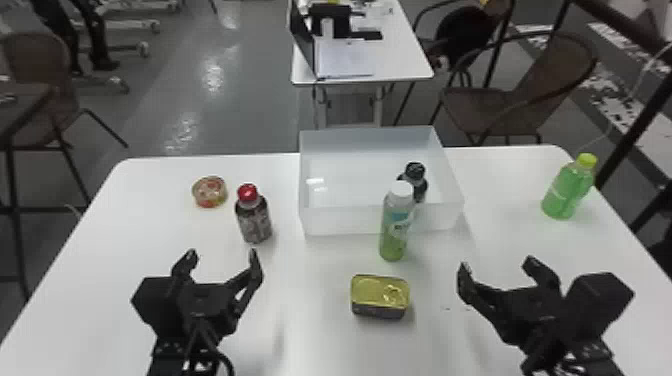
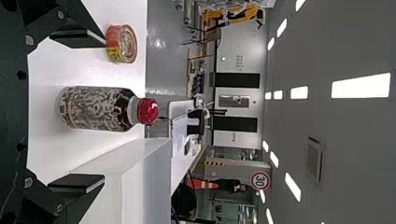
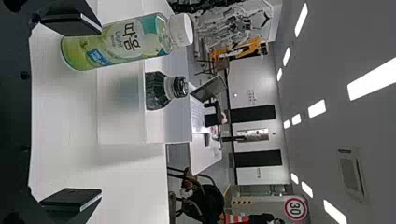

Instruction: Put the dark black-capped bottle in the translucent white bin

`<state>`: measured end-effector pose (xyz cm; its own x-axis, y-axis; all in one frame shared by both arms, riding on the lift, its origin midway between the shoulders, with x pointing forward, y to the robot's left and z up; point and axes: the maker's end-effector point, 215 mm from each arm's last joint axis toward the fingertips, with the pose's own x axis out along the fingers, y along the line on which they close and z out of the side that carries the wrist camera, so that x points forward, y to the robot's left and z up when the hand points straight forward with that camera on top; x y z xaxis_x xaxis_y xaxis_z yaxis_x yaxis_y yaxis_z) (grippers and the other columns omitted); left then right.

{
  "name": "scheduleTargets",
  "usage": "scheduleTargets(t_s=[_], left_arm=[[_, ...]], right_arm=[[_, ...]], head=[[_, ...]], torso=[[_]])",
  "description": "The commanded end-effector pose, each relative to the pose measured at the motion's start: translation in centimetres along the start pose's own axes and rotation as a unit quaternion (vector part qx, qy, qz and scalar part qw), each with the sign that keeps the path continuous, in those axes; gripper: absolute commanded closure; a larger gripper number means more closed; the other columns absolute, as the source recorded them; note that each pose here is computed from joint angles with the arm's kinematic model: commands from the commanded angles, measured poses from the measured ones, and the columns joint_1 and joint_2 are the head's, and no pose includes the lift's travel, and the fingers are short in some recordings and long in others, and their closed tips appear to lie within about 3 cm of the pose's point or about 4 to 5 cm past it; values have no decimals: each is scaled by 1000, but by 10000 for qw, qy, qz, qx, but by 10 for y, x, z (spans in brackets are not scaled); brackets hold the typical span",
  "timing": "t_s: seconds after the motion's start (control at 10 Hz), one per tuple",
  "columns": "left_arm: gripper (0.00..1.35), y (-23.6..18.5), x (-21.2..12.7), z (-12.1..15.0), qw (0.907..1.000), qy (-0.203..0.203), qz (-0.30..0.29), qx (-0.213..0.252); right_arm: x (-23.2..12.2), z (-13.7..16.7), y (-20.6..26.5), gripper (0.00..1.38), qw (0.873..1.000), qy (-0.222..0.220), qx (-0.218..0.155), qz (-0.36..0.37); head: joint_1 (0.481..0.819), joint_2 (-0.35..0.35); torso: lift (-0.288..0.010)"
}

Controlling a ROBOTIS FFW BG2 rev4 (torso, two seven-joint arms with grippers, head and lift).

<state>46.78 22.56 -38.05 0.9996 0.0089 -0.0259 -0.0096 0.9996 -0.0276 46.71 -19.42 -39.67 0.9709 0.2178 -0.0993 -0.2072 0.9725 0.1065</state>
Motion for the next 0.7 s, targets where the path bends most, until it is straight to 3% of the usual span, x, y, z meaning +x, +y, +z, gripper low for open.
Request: scheduleTargets(t_s=[0.0, 0.6], left_arm=[[262, 1, -1, -1, 10000, 10, 46, 0], [262, -2, 3, 9, 9999, -117, 31, 109]], right_arm=[[-1, 1, 0, 82, 10000, -57, 7, -72], [-4, 4, -4, 99, 9996, -132, 21, -249]], head=[[695, 38], [695, 34]], torso=[[-93], [-93]])
